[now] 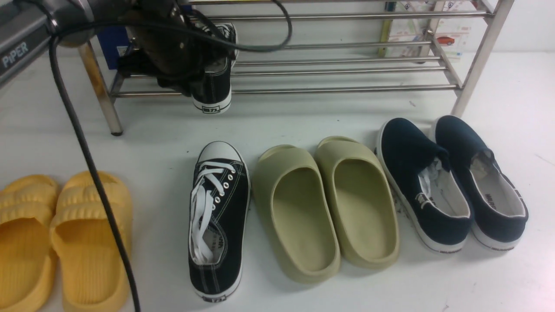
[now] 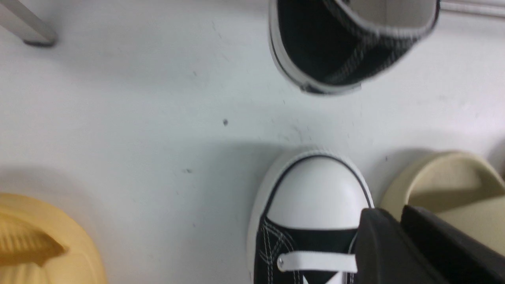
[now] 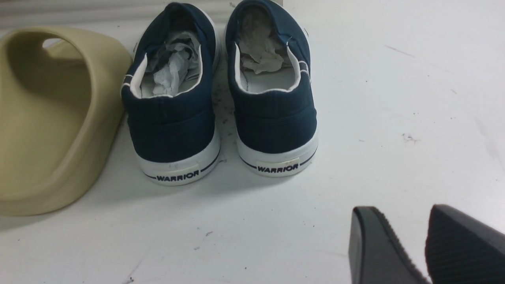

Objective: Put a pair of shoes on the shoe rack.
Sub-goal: Use the left arm to put a shoe into the shoe rack

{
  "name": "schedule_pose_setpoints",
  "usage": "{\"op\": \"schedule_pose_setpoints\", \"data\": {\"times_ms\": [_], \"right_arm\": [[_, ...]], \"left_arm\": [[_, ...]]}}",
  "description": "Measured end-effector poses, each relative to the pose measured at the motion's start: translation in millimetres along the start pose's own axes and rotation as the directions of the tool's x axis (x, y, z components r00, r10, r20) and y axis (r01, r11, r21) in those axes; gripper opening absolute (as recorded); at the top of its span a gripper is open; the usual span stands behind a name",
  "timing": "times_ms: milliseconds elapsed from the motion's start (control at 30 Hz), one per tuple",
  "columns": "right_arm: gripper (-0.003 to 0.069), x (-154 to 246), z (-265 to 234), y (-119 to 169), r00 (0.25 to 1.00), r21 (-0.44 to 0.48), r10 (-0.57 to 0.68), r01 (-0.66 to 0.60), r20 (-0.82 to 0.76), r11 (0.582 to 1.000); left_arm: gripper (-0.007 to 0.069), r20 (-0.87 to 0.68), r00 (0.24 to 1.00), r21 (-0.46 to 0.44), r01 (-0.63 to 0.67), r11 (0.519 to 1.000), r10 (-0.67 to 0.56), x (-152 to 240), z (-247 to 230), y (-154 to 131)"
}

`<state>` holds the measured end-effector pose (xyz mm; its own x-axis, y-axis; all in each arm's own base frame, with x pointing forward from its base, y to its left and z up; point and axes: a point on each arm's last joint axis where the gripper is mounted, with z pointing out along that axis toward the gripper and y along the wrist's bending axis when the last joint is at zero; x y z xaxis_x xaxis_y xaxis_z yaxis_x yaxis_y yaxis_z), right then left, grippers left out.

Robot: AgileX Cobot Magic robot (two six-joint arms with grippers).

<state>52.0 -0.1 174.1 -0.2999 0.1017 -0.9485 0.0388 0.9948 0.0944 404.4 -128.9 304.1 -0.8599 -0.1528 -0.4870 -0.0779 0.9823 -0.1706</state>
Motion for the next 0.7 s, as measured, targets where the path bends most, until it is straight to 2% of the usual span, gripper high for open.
{"op": "schedule_pose_setpoints", "data": {"times_ms": [100,200,367,700], "right_arm": [[0.0239,0,0,0,1.000,0.000,0.000,0.000,0.000,1.000],[0.0239,0,0,0,1.000,0.000,0.000,0.000,0.000,1.000],[0.0239,0,0,0,1.000,0.000,0.000,0.000,0.000,1.000],[0.0239,0,0,0,1.000,0.000,0.000,0.000,0.000,1.000]], "left_arm": [[-0.0014,-0.005,1.000,0.014,-0.009,1.000,0.009,15,24,1],[-0.0013,0.025,1.000,0.022,-0.016,1.000,0.015,15,41,1],[-0.0013,0.209,0.975,0.061,-0.086,0.994,0.072,1,71,-4],[-0.0013,0.402,0.906,0.054,-0.169,0.984,0.133,-13,80,-8]]}}
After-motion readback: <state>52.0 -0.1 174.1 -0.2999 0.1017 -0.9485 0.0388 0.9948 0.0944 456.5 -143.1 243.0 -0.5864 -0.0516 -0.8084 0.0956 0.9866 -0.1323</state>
